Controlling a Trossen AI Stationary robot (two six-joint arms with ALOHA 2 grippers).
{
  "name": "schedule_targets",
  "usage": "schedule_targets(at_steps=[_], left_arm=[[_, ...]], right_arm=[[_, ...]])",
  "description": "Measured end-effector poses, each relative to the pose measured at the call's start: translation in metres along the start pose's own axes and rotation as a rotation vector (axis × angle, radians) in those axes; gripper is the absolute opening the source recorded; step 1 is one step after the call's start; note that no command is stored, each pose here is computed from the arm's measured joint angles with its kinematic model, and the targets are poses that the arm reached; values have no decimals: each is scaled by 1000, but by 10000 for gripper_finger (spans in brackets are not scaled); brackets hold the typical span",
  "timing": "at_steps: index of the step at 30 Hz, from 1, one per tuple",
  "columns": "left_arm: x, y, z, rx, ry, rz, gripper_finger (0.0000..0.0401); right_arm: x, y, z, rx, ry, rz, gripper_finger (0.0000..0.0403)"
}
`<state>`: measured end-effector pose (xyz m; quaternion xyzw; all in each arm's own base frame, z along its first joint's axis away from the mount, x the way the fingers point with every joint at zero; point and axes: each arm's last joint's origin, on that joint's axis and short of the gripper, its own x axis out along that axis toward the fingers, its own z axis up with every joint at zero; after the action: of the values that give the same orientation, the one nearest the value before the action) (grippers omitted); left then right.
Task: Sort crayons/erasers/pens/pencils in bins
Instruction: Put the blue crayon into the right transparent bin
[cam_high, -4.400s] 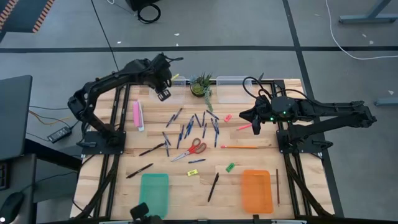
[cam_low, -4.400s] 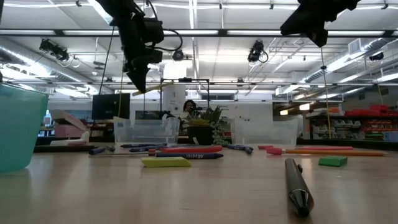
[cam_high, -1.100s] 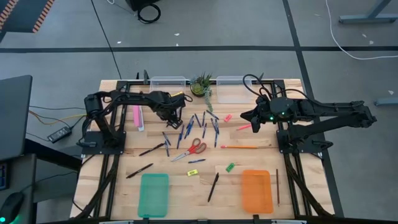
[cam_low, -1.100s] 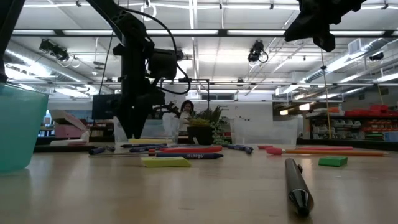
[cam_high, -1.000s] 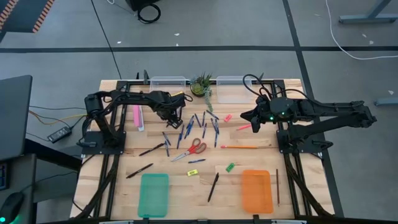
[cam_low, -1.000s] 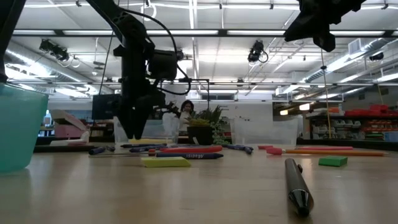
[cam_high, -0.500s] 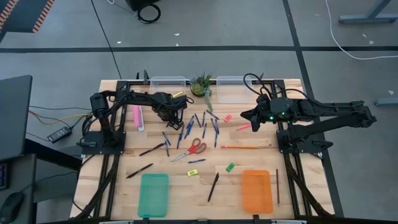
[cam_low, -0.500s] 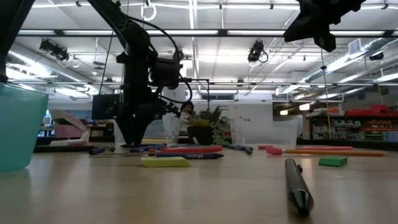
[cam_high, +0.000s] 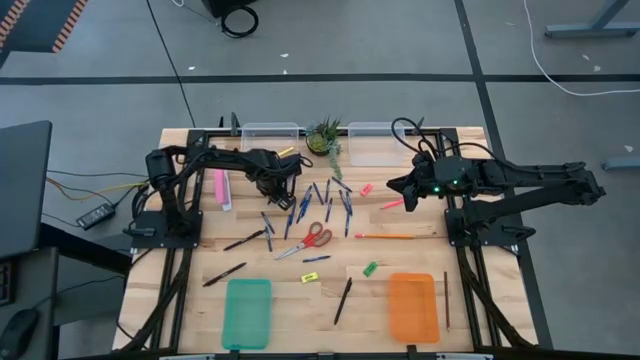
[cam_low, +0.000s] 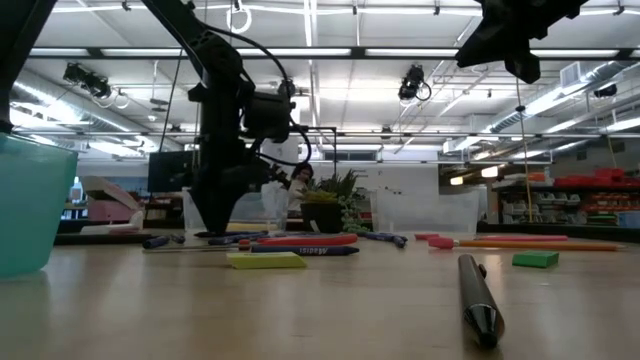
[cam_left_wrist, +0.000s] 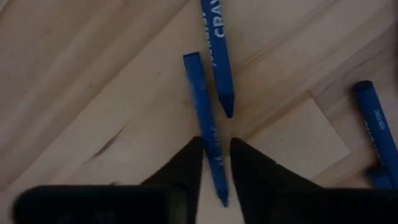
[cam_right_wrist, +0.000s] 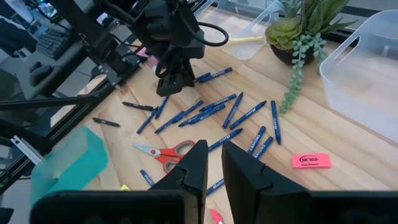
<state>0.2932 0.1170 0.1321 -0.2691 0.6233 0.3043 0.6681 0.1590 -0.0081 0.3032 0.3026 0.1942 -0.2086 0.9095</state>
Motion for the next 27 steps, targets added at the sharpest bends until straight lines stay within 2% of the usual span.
schedule_targets(at_steps=[5,13,17,24,27], left_arm=[[0,1,0,9,1,-2,17],[0,8,3,-4,14,-35,43],[-7,9,4,-9,7,-68,26],[-50,-1,19,25,-125,-184,16],[-76,-8,27,67,-219,-258,27]], right_arm=[[0,0,0,-4,0,0,55],[0,0,0,-4,1,0,55],[0,0,0,-4,1,0,55],[0,0,0,2,-3,3,55],[0,2,2,12,-27,18,55]])
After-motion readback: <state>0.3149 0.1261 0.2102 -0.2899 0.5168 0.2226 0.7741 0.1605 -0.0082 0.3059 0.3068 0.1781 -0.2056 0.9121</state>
